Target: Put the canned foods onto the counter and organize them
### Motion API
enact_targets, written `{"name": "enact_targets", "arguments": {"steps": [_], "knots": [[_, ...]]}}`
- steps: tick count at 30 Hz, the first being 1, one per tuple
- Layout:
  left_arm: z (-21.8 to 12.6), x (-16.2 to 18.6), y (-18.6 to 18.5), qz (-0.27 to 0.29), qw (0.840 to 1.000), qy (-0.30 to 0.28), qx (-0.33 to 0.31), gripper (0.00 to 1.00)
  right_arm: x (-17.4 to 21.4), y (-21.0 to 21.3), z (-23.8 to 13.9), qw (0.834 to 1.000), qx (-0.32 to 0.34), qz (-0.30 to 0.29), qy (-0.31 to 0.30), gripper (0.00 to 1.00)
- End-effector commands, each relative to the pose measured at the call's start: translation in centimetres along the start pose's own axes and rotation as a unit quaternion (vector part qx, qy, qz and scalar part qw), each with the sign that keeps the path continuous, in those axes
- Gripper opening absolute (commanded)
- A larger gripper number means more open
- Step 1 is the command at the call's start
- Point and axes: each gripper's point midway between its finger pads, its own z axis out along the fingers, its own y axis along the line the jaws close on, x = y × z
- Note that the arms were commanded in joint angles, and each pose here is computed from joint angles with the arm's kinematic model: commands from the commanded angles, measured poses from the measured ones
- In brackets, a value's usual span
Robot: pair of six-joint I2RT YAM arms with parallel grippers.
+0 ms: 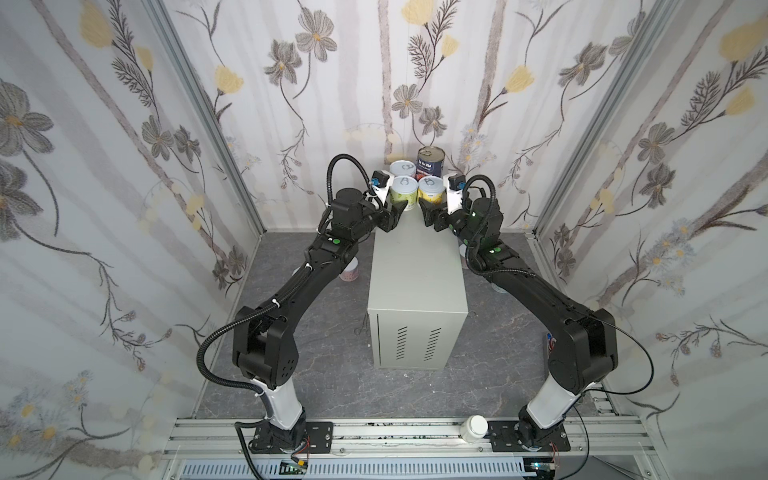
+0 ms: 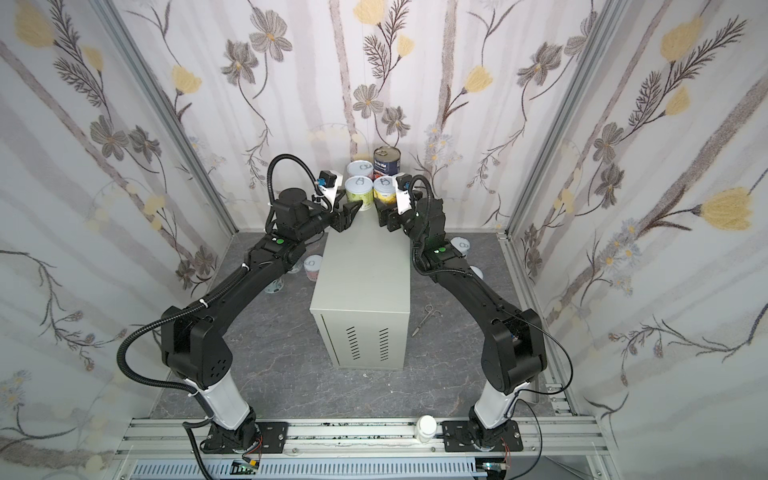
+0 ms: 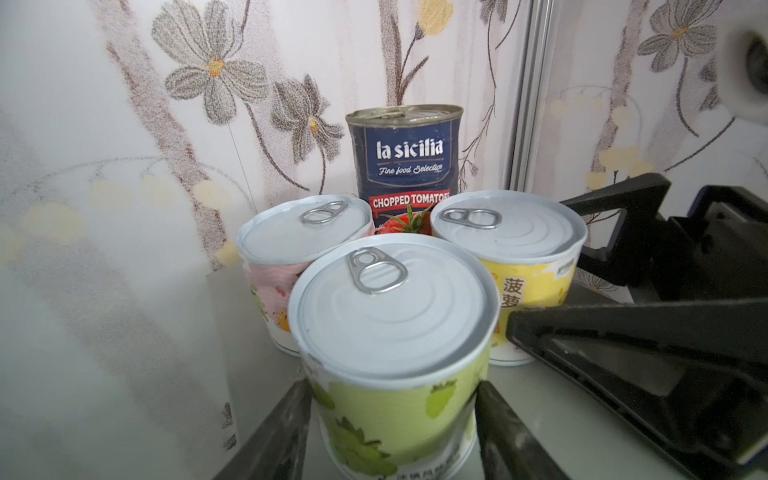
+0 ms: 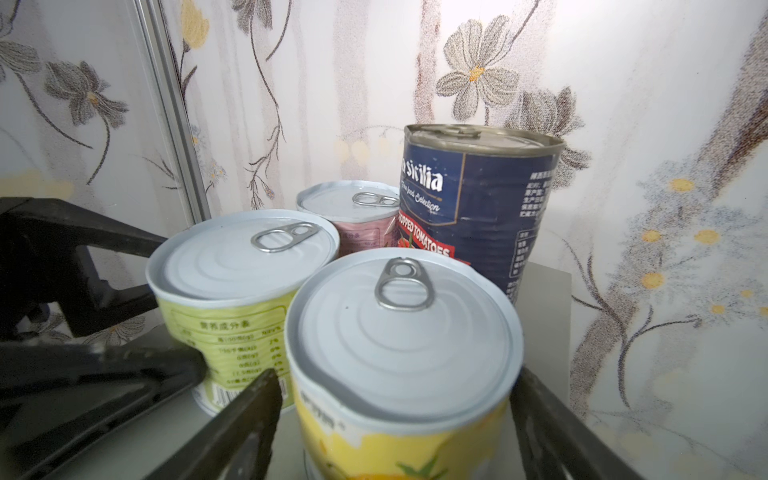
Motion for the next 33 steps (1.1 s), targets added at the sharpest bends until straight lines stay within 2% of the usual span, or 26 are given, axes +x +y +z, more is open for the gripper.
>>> {"name": "enact_targets", "arguments": {"steps": [1, 9, 14, 18, 27, 33], "knots": [[0.1, 0.8, 0.2, 0.002, 1.0, 0.016, -0.005, 0.61, 1.4, 1.0, 0.0, 1.0, -0.02, -0.003, 0.024, 0.85], [-0.2, 0.6, 0.1, 0.005, 1.0, 0.016, -0.004, 0.63, 1.2, 1.3, -0.1, 0.999, -0.027, -0.003, 0.021, 0.85], [-0.8, 0.0, 0.0, 0.007, 1.0, 0.011, -0.005, 0.72, 0.5, 1.6, -0.5, 0.999, -0.037, -0.008, 0.014, 0.88], [-1.5, -1.0, 0.0, 0.011, 1.0, -0.001, -0.008, 0.75, -0.2, 1.8, -1.3, 0.999, -0.042, -0.013, 0.008, 0.91], [-2.8, -3.0, 0.3, 0.022, 0.999, -0.018, -0.023, 0.77, -2.5, 1.5, -4.3, 0.999, -0.029, -0.023, -0.011, 0.97], [-2.7, -3.2, 0.1, 0.016, 1.0, -0.018, -0.013, 0.76, -2.1, 0.6, -5.0, 1.0, -0.009, -0.026, -0.006, 0.96]]}}
